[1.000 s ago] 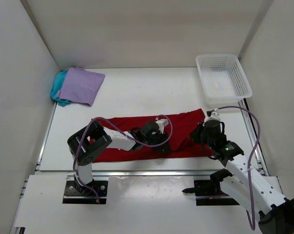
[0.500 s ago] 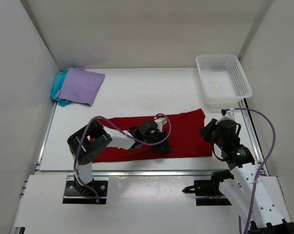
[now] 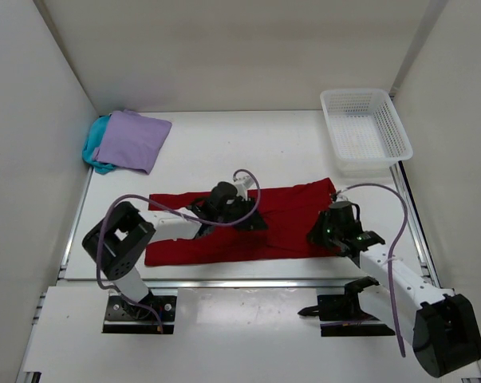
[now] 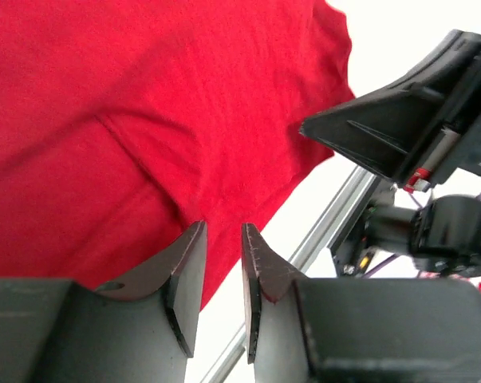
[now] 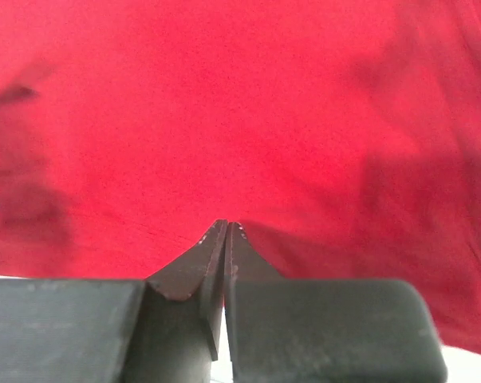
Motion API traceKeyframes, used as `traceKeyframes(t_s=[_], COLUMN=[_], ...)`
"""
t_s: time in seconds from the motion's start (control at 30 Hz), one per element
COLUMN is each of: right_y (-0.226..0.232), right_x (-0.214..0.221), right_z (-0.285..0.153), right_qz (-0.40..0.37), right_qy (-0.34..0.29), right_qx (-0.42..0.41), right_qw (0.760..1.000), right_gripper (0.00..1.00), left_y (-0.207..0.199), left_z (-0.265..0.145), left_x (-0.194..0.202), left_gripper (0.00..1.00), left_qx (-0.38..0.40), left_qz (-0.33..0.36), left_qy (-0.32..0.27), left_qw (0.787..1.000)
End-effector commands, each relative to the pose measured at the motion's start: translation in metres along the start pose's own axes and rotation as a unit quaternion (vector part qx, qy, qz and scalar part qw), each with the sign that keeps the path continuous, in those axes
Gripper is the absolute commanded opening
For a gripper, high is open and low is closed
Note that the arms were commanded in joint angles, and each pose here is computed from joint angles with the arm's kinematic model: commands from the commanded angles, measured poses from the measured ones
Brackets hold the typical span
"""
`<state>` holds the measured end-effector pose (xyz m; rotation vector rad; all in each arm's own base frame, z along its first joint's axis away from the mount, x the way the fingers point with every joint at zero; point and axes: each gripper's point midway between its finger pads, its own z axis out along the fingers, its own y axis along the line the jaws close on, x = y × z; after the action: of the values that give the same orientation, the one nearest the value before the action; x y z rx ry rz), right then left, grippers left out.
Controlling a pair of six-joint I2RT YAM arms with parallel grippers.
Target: Fold and stack the t-shirts
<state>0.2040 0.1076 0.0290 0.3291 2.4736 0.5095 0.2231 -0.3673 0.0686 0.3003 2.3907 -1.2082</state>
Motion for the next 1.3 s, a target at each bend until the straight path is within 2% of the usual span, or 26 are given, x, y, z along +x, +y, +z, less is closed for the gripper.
traceKeyframes(t_s=[0.0, 0.2, 0.33, 0.43, 0.53, 0.67, 0.73, 0.77, 0.83, 0.87, 0.9, 0.97, 1.0, 1.03, 1.07, 1.13, 1.17, 1.2, 1.27], right_y=[0.052, 0.063, 0.058, 0.067, 0.083, 0.126, 0.179, 0.18, 0.239, 0.228, 0.265, 0.277, 0.292, 0.305, 0.305, 0.319, 0.313, 0.318, 0.295], right_x=[-0.07, -0.079, -0.08, -0.083, -0.099, -0.158, -0.216, -0.211, -0.28, -0.253, -0.293, -0.306, -0.315, -0.329, -0.329, -0.339, -0.327, -0.327, -0.274], right_z=[-0.009, 0.026, 0.067, 0.101, 0.135, 0.197, 0.236, 0.241, 0.249, 0.265, 0.223, 0.186, 0.156, 0.125, 0.113, 0.063, 0.064, 0.042, 0.038], right_qz=[-0.039, -0.026, -0.043, -0.066, -0.075, -0.087, -0.12, -0.123, -0.149, -0.132, -0.124, -0.121, -0.146, -0.172, -0.183, -0.207, -0.21, -0.218, -0.21], right_qy=[-0.099, -0.093, -0.054, -0.007, 0.013, 0.036, 0.025, 0.061, -0.015, 0.027, -0.031, -0.065, -0.093, -0.124, -0.125, -0.155, -0.138, -0.151, -0.118], right_qx=[-0.05, -0.054, -0.027, -0.02, -0.025, -0.051, -0.087, -0.072, -0.123, -0.129, -0.204, -0.219, -0.224, -0.229, -0.217, -0.214, -0.207, -0.213, -0.204], right_qw=[0.993, 0.994, 0.997, 0.998, 0.997, 0.994, 0.989, 0.988, 0.981, 0.982, 0.971, 0.966, 0.959, 0.95, 0.951, 0.942, 0.946, 0.94, 0.949], right_gripper=[0.0, 0.0, 0.0, 0.0, 0.0, 0.0, 0.0, 0.0, 0.0, 0.0, 0.0, 0.0, 0.06, 0.19, 0.24, 0.4, 0.41, 0.42, 0.41], left_y=[0.005, 0.025, 0.009, -0.006, -0.011, 0.003, 0.009, 0.011, 0.017, 0.023, 0.024, 0.026, 0.028, 0.033, 0.035, 0.041, 0.044, 0.048, 0.058], left_z=[-0.024, -0.061, -0.067, -0.071, -0.082, -0.1, -0.105, -0.107, -0.105, -0.105, -0.105, -0.109, -0.112, -0.112, -0.115, -0.116, -0.118, -0.119, -0.122], left_x=[-0.03, -0.061, -0.059, -0.062, -0.074, -0.085, -0.086, -0.087, -0.082, -0.079, -0.077, -0.077, -0.079, -0.076, -0.08, -0.077, -0.08, -0.08, -0.077], left_gripper=[0.35, 0.37, 0.36, 0.37, 0.37, 0.37, 0.37, 0.38, 0.37, 0.37, 0.37, 0.37, 0.37, 0.38, 0.38, 0.37, 0.37, 0.37, 0.37], left_qx=[0.009, -0.019, 0.01, 0.026, 0.029, 0.014, 0.006, 0.001, -0.009, -0.015, -0.016, -0.021, -0.027, -0.034, -0.035, -0.037, -0.041, -0.045, -0.053], left_qz=[-0.004, -0.011, -0.009, 0.004, 0.013, -0.001, -0.004, -0.005, -0.005, -0.013, -0.017, -0.019, -0.019, -0.023, -0.025, -0.035, -0.036, -0.038, -0.048], left_qy=[-0.022, -0.087, -0.091, -0.09, -0.111, -0.141, -0.145, -0.147, -0.136, -0.133, -0.134, -0.141, -0.148, -0.148, -0.155, -0.153, -0.158, -0.161, -0.161], left_qw=[1.0, 0.996, 0.996, 0.996, 0.993, 0.99, 0.989, 0.989, 0.991, 0.991, 0.991, 0.99, 0.988, 0.988, 0.987, 0.987, 0.986, 0.985, 0.984])
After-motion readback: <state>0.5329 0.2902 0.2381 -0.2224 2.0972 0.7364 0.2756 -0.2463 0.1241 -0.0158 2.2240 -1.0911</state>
